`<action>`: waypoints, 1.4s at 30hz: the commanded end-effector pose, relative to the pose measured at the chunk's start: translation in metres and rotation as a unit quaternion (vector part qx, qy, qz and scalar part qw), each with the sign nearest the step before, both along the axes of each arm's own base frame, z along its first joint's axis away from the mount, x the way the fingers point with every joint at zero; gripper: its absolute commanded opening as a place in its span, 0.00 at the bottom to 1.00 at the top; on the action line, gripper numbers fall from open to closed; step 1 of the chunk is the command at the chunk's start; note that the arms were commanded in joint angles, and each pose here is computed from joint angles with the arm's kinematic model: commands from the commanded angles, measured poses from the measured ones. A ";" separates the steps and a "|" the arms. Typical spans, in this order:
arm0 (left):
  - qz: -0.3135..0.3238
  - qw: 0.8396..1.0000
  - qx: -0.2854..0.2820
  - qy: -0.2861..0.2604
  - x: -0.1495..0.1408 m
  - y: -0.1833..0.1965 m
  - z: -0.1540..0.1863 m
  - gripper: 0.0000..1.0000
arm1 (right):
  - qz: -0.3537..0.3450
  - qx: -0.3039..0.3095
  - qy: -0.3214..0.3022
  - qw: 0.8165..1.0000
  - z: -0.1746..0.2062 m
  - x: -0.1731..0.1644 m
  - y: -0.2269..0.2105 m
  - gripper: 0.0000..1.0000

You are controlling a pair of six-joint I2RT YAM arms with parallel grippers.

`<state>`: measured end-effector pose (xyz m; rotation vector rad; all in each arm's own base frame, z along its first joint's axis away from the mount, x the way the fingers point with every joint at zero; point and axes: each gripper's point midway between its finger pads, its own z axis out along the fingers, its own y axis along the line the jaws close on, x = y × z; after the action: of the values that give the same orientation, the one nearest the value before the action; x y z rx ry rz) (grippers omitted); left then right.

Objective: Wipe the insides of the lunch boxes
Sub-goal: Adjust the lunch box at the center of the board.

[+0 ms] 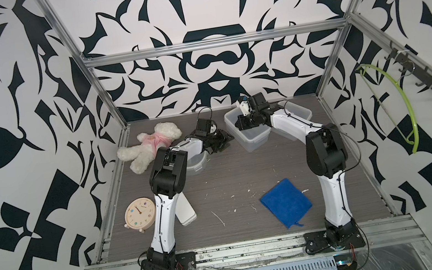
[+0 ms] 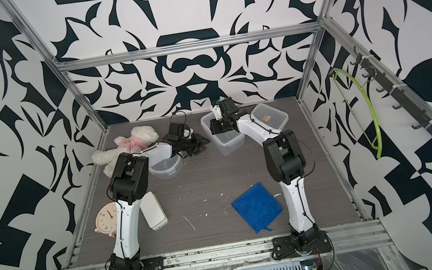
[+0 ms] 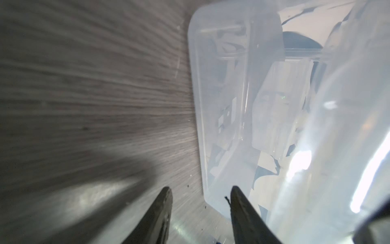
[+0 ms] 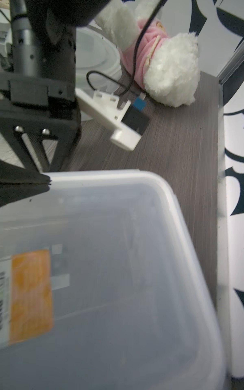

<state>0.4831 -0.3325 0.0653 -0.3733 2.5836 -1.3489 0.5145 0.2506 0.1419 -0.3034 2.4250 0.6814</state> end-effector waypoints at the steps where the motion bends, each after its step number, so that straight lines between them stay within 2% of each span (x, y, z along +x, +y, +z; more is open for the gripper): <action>1: -0.001 0.997 0.017 -0.071 0.013 0.006 0.061 0.51 | -0.019 -0.007 -0.025 0.999 0.050 -0.001 -0.023 0.00; 6: 0.003 0.992 0.050 -0.113 0.021 0.013 0.092 0.55 | -0.064 -0.030 -0.049 0.996 0.068 0.018 -0.058 0.09; 13: 0.019 0.981 0.105 -0.165 0.034 0.027 0.122 0.55 | -0.153 -0.083 -0.074 0.982 0.066 0.073 -0.105 0.07; 17: 0.019 0.976 0.128 -0.176 0.041 0.031 0.128 0.55 | -0.151 -0.113 -0.057 0.980 0.037 0.103 -0.104 0.07; 20: 0.016 0.976 0.129 -0.177 0.041 0.030 0.128 0.55 | -0.110 -0.083 -0.038 0.990 0.010 0.117 -0.081 0.08; 24: 0.021 0.972 0.152 -0.176 0.041 0.039 0.124 0.55 | -0.002 0.000 -0.012 1.000 -0.012 0.102 -0.014 0.10; 26: 0.023 0.972 0.156 -0.175 0.041 0.043 0.124 0.55 | 0.049 0.020 -0.013 0.999 -0.013 0.088 0.015 0.10; 28: 0.024 0.972 0.158 -0.174 0.040 0.045 0.124 0.55 | 0.069 0.020 -0.016 0.997 -0.016 0.077 0.029 0.10; 33: 0.022 0.975 0.152 -0.162 0.032 0.045 0.121 0.55 | 0.037 0.003 -0.038 0.999 0.011 0.079 0.013 0.09; 36: 0.027 0.976 0.140 -0.167 0.026 0.045 0.128 0.56 | 0.018 -0.001 -0.059 0.998 0.045 0.071 -0.003 0.09; 39: 0.024 0.974 0.142 -0.175 0.017 0.043 0.140 0.56 | 0.002 0.000 -0.098 0.995 0.089 0.052 -0.016 0.09; 42: 0.012 0.972 0.151 -0.182 0.004 0.035 0.149 0.56 | -0.025 0.000 -0.120 0.992 0.121 0.024 -0.033 0.15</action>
<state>0.5022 -0.2912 0.1755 -0.1495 2.4614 -0.8845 0.5442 0.2354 0.1700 -0.3448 2.4129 0.6367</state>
